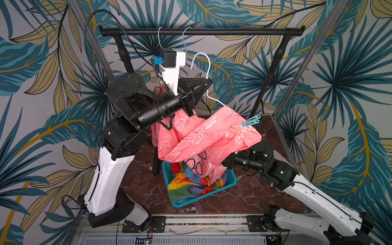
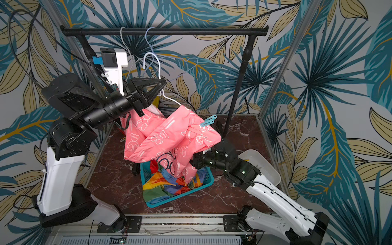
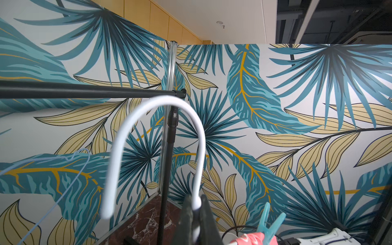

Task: Remove the clothespins securing jackets to the hanger
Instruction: Adjust the jacket in the basket.

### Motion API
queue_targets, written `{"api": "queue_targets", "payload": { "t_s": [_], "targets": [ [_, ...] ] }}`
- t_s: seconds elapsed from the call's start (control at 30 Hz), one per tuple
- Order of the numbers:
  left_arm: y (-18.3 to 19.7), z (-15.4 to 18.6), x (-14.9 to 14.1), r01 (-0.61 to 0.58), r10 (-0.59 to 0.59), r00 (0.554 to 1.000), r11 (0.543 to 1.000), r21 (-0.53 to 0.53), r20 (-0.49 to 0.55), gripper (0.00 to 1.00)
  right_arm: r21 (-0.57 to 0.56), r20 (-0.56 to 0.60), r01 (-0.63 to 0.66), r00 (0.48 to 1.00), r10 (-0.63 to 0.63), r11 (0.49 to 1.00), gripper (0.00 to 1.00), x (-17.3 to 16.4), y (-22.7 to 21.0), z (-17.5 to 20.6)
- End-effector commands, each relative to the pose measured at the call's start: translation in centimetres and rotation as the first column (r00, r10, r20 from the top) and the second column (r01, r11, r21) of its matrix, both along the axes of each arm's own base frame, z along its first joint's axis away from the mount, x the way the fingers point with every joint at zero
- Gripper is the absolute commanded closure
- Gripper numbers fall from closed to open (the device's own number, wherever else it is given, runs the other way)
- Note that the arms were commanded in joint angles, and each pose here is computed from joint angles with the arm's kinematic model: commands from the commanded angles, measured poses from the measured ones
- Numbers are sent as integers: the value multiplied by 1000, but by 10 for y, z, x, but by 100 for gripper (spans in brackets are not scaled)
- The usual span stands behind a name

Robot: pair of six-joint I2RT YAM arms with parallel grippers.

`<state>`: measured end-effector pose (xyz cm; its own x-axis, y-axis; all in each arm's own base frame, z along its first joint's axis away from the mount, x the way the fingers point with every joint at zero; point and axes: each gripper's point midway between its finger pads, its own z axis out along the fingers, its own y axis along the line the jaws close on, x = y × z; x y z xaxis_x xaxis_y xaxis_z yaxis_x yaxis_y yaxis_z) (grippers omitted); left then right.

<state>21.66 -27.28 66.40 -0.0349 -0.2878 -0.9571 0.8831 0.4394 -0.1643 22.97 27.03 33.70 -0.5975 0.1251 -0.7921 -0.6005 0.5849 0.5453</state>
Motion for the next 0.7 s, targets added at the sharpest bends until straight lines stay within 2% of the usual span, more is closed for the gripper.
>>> {"api": "queue_targets", "payload": {
  "t_s": [0.0, 0.17, 0.4, 0.57, 0.67],
  "targets": [
    [13, 33, -37, 75, -71, 997, 989, -126, 37, 100, 23, 40, 122, 992, -122, 992, 68, 14, -14, 4],
    [-21, 12, -34, 96, -96, 995, 992, -79, 2, 100, 11, 47, 225, 973, -225, 974, 67, 10, -44, -13],
    [-64, -9, -23, 148, -149, 989, 987, -62, -20, 100, -81, -31, 285, 957, -289, 955, 67, -2, -68, -59],
    [-73, 3, -14, 131, -128, 991, 989, -67, 41, 100, -90, -20, 304, 951, -307, 948, 67, -8, -80, -67],
    [-78, 4, -3, 109, -106, 993, 992, -70, 44, 100, -106, -10, 307, 951, -309, 946, 66, -8, -82, -69]
  ]
}}
